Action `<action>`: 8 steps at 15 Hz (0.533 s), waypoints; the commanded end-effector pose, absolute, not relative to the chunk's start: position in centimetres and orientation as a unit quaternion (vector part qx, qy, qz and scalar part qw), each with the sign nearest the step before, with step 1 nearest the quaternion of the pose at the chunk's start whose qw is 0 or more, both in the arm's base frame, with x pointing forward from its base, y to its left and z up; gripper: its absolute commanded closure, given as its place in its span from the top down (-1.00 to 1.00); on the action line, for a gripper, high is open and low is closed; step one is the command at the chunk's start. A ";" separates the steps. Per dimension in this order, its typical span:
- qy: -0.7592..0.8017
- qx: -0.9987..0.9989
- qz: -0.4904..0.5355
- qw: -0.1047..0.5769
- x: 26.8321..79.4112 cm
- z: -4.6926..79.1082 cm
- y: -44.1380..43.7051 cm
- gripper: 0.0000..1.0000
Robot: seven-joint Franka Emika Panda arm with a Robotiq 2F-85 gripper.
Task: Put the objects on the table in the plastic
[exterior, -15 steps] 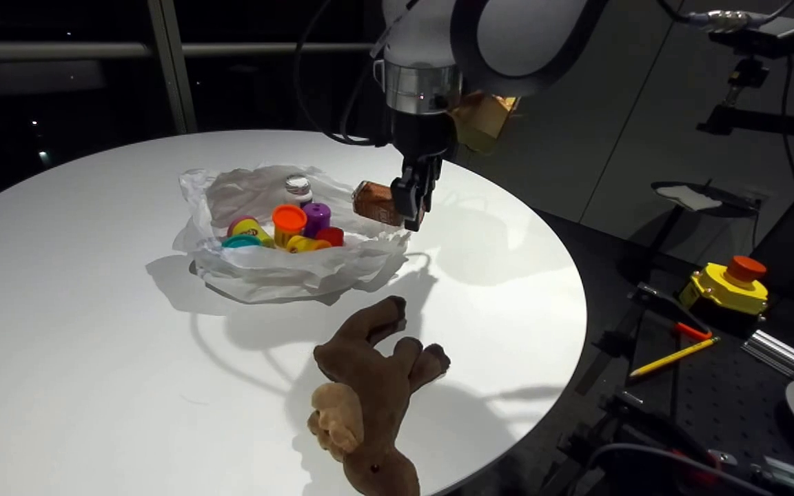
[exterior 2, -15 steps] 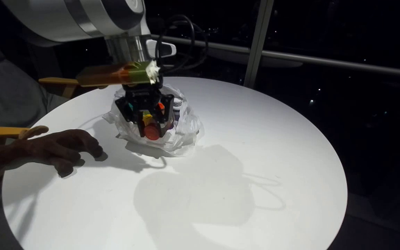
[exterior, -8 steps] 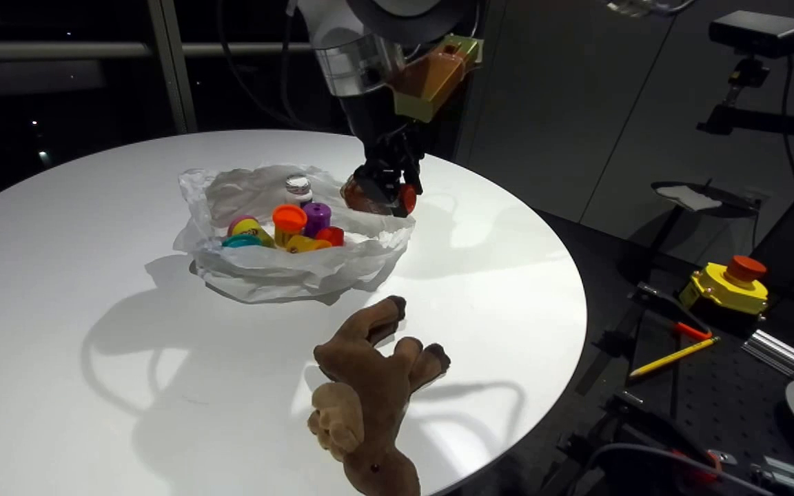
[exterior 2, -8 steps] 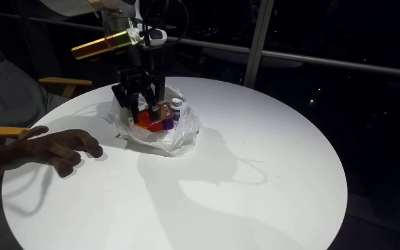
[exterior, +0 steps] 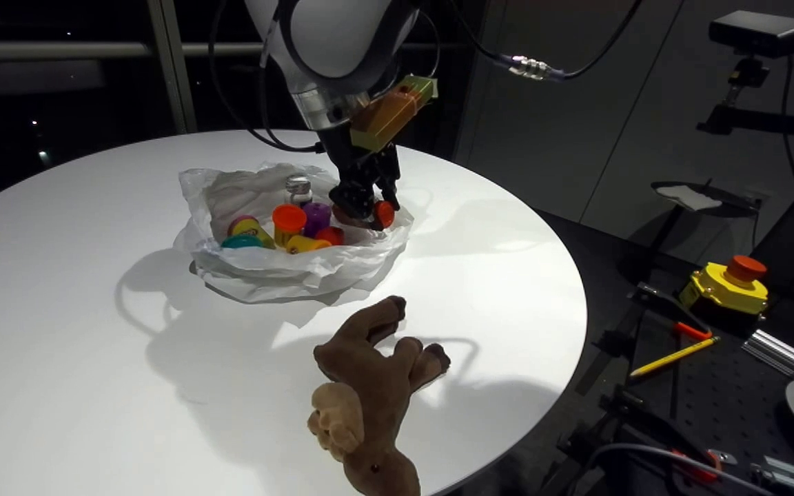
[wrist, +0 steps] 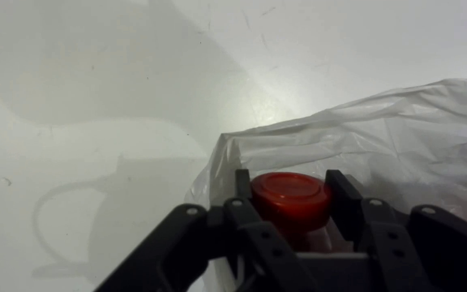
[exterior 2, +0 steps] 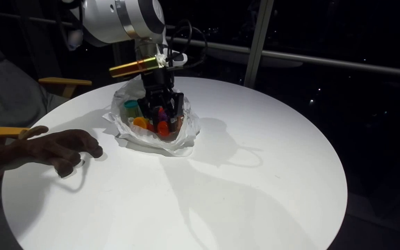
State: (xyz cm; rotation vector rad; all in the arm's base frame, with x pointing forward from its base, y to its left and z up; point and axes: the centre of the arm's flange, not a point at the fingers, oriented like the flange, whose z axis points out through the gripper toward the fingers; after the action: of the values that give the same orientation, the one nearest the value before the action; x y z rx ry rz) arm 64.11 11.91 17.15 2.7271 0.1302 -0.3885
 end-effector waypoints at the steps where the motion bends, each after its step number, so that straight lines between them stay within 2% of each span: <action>1: 0.029 0.977 -0.149 0.153 67.2 17.1 11.9 -0.55; 6: 0.033 0.986 -0.133 0.091 67.2 19.0 13.4 -0.60; 7: 0.033 0.987 -0.132 0.088 67.1 19.3 13.8 -0.16; 8: 0.033 0.987 -0.131 0.085 66.8 19.6 14.1 0.37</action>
State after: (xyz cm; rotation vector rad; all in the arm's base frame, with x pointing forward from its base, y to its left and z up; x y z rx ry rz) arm 66.57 13.16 17.70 2.8944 0.0816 -0.3961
